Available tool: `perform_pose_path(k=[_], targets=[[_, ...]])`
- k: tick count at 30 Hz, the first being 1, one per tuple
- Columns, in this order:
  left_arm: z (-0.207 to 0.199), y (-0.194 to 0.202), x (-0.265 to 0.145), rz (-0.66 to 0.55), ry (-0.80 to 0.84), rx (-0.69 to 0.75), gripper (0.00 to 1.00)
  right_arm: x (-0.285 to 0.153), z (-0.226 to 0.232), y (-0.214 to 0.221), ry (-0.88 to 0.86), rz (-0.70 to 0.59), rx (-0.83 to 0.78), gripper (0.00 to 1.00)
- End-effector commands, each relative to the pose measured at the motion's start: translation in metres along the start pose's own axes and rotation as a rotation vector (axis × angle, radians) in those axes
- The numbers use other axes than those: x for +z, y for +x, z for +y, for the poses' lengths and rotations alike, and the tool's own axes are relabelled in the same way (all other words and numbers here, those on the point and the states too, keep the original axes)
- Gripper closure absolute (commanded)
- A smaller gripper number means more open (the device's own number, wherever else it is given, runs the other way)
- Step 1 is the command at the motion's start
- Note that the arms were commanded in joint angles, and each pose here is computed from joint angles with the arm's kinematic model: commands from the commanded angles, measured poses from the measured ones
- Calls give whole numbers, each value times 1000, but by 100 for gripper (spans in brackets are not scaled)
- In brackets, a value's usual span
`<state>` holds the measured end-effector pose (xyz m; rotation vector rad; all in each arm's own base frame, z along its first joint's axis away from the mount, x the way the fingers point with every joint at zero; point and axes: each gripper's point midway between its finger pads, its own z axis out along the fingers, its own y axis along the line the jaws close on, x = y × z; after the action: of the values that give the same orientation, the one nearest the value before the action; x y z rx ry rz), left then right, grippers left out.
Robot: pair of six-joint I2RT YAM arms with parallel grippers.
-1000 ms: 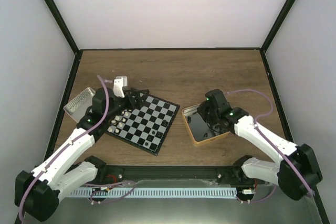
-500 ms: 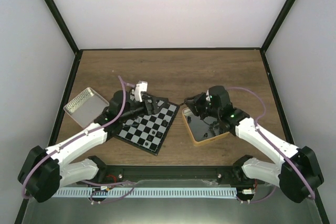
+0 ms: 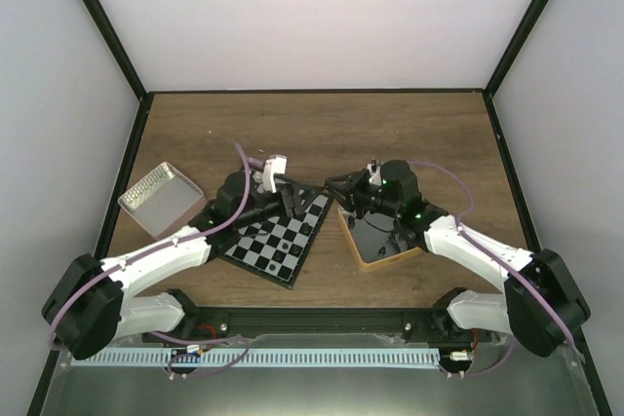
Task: Set up the chess pieces on the board
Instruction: Place the chess piece on the chessboard.
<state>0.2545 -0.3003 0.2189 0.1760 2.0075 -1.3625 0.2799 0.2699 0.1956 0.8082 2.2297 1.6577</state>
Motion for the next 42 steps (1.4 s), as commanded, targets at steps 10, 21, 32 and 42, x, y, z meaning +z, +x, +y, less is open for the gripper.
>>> perform_pose_path(k=[10, 21, 32, 42], targets=[[4, -10, 6, -78, -17, 0, 61, 6, 16, 13, -84, 68, 11, 79], [0, -4, 8, -60, 7, -11, 76, 7, 15, 13, -85, 74, 14, 79], [0, -5, 9, -46, -19, -2, 96, 6, 11, 12, -68, 59, -18, 76], [43, 13, -7, 179, -379, 108, 96, -26, -17, -32, 171, -209, -234, 41]])
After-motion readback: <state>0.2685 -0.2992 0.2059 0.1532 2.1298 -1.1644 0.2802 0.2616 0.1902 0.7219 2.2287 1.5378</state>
